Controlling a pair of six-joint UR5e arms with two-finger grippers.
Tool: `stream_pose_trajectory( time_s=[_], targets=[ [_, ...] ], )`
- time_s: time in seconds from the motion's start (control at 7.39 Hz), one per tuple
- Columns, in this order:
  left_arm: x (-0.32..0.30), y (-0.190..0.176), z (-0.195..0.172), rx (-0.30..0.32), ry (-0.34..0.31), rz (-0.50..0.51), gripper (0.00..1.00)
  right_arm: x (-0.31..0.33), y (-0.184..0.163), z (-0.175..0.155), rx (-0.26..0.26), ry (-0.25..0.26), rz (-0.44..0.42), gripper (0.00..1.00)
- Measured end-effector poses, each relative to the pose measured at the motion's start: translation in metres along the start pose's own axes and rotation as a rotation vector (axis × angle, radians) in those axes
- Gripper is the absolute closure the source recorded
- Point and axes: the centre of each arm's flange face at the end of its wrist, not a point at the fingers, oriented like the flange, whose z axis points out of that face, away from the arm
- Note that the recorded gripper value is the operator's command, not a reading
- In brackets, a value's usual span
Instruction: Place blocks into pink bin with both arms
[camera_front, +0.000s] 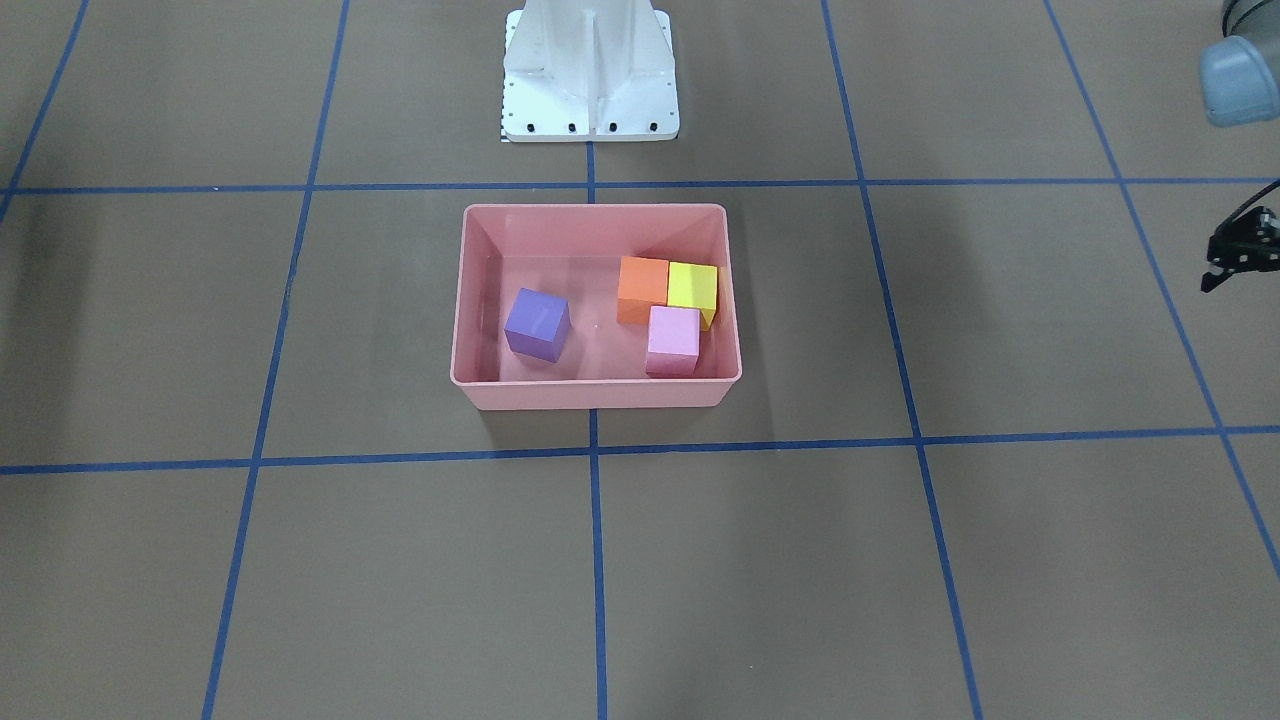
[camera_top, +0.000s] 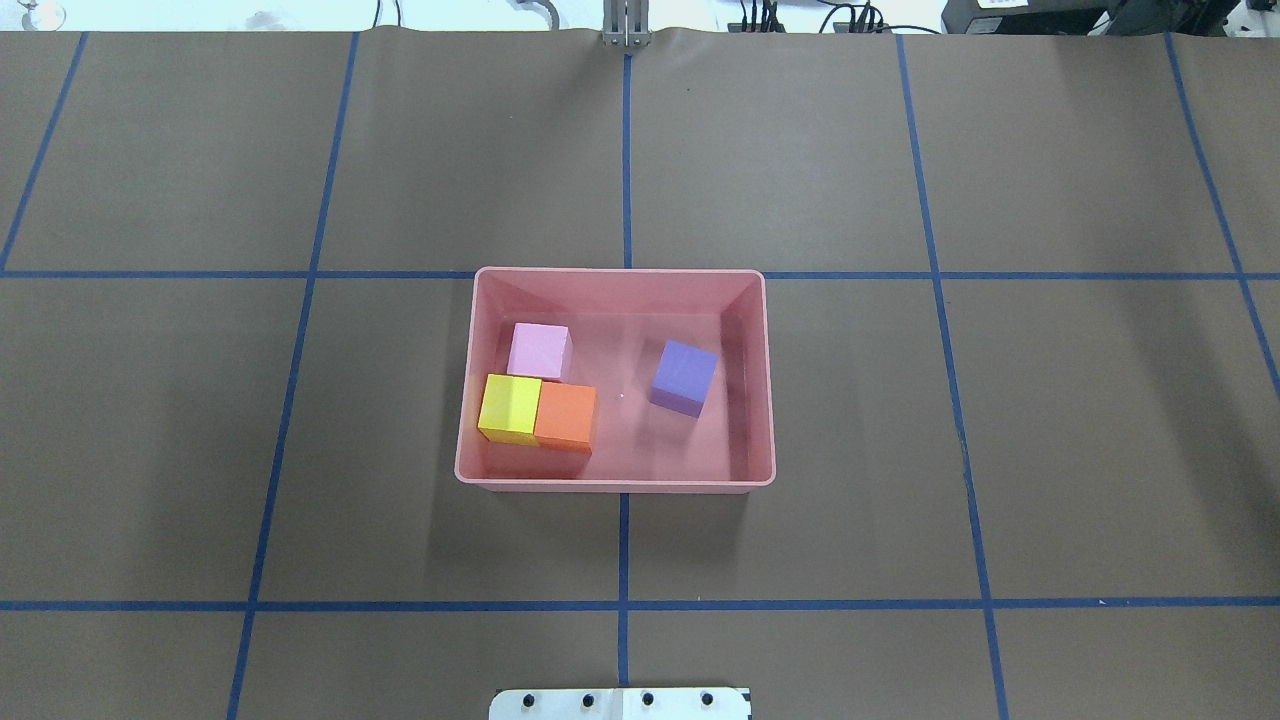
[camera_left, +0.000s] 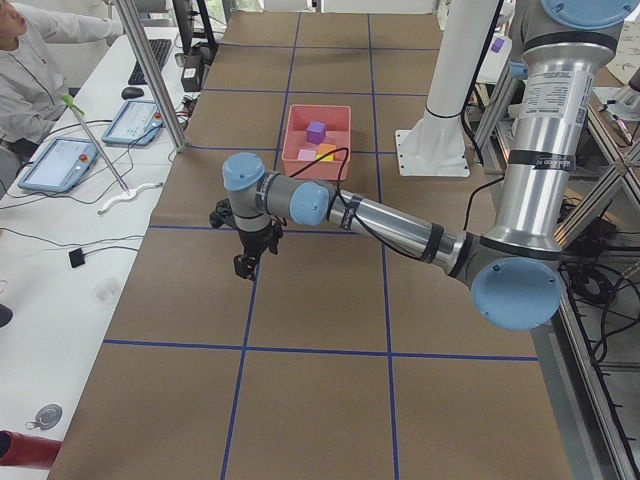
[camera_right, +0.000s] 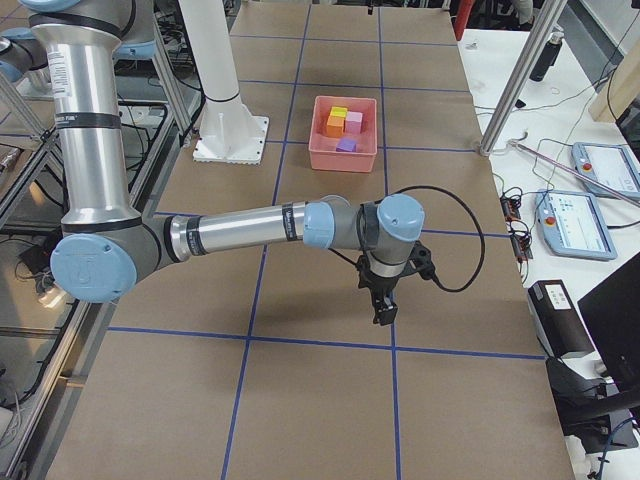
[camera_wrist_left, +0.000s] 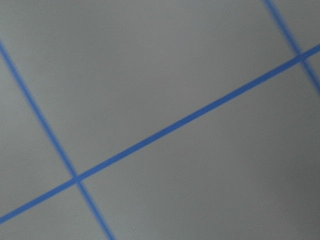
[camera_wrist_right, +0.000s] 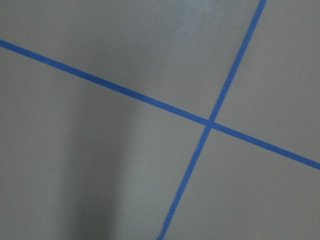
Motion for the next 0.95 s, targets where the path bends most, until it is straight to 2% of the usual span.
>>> stream_pose_trajectory(
  time_s=[0.14, 0.41, 0.68, 0.95],
  targets=[
    [-0.038, 0.026, 0.011, -0.016, -0.007, -0.053, 0.00, 0.006, 0.007, 0.005, 0.000, -0.001, 0.000, 0.00],
    [-0.079, 0.053, 0.009, 0.004, -0.018, -0.120, 0.00, 0.010, 0.011, 0.009, -0.003, -0.003, 0.011, 0.00],
    [-0.089, 0.063, 0.007, 0.011, -0.012, -0.147, 0.00, 0.010, 0.009, 0.008, 0.007, 0.001, 0.045, 0.00],
    [-0.090, 0.068, 0.004, 0.034, 0.042, -0.168, 0.00, 0.011, 0.009, 0.009, 0.013, 0.003, 0.055, 0.00]
  ],
)
